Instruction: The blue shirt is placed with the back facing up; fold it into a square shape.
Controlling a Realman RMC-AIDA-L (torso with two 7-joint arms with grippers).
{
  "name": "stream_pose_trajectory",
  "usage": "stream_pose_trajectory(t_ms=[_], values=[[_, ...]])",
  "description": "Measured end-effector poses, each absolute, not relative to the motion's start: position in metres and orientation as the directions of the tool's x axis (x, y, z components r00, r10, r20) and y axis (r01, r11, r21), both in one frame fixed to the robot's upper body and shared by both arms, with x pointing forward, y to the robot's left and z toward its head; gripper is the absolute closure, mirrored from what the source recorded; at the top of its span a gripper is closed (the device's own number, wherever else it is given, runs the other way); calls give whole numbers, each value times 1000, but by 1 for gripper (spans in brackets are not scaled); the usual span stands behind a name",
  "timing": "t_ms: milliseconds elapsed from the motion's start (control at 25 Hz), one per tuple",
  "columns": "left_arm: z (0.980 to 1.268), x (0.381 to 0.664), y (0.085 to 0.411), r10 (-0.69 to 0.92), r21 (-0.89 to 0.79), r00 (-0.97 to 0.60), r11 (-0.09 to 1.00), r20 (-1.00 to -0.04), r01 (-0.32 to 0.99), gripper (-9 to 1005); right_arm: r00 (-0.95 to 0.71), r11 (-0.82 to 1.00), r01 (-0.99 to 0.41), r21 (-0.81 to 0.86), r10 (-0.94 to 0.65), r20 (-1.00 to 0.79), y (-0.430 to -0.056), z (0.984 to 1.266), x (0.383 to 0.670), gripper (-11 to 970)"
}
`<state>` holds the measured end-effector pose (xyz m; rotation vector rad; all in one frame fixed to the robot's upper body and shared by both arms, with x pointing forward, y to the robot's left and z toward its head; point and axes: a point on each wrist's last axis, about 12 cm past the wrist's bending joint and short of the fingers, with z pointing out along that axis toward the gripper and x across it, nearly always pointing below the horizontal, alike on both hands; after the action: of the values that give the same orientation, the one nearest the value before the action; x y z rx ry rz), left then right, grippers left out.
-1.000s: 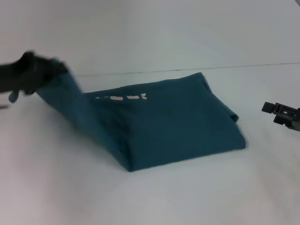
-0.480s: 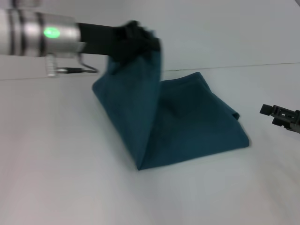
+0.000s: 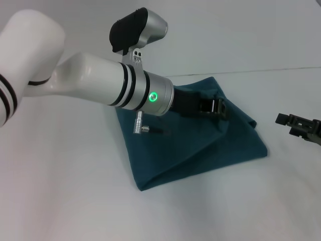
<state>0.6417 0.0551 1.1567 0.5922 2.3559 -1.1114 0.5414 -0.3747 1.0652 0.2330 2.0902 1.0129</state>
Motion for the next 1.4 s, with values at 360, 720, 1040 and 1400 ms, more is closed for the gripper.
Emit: stream_pose_trajectory(t_ms=[360,720,1040,1400], values=[[1170,628,57,196,-653,-782,452,-592,608,875,-673,667,-158,728,466,-574,-374,1065,543,61],[1163,621,139,-163,-822,-834,349,-527,450,596,-679,673,-148,725,463,-569,-375,1064,542,66],[1121,577,263,-461,-955,-842,224,-281,196,274,-718,674,-153,723,427,-550,-378,1076,551,71],[1105,535,302,-284,-927,-922,339,-262,159,35,-853,725,-141,674,257,-455,-363,1126,605,76]])
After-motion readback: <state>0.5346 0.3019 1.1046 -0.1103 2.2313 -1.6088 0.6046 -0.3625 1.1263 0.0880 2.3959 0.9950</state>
